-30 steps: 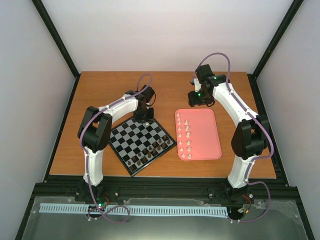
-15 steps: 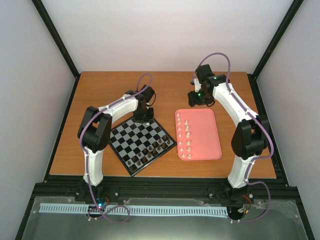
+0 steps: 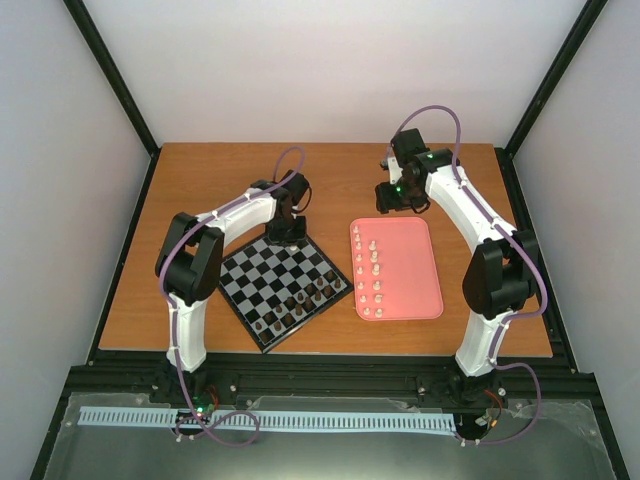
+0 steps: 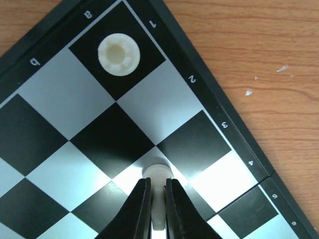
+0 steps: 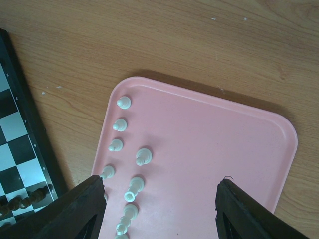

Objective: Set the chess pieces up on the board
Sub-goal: Pick up the chess piece from the chessboard.

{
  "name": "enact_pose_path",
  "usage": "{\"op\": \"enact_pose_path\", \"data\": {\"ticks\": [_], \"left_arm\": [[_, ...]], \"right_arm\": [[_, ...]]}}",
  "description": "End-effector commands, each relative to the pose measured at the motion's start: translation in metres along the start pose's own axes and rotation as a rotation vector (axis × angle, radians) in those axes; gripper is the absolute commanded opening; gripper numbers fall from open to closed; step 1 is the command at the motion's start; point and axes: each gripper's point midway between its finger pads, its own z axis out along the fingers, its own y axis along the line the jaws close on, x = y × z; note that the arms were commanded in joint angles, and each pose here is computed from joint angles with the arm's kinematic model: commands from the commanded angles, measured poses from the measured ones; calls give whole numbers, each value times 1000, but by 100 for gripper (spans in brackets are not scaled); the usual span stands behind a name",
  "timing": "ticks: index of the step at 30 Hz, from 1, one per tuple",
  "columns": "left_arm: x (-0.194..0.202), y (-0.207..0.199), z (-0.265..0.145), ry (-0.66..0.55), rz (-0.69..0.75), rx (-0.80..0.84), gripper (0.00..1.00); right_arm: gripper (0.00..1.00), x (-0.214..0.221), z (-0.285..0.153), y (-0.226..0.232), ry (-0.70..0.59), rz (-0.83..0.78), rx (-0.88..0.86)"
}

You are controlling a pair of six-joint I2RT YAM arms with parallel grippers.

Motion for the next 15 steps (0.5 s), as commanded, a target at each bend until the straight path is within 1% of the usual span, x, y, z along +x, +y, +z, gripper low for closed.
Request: {"op": "enact_pose_path", "data": {"ticks": [1, 6, 15], "left_arm": [[-9, 4, -27, -59, 44, -46, 1], [-20, 11, -39, -107, 41, -74, 1], [-45, 29, -36, -141, -4, -83, 1]], "right_arm": [[61, -4, -7, -2, -28, -6, -4], [61, -5, -7, -2, -28, -6, -3], [61, -3, -7, -2, -23, -7, -3]]}}
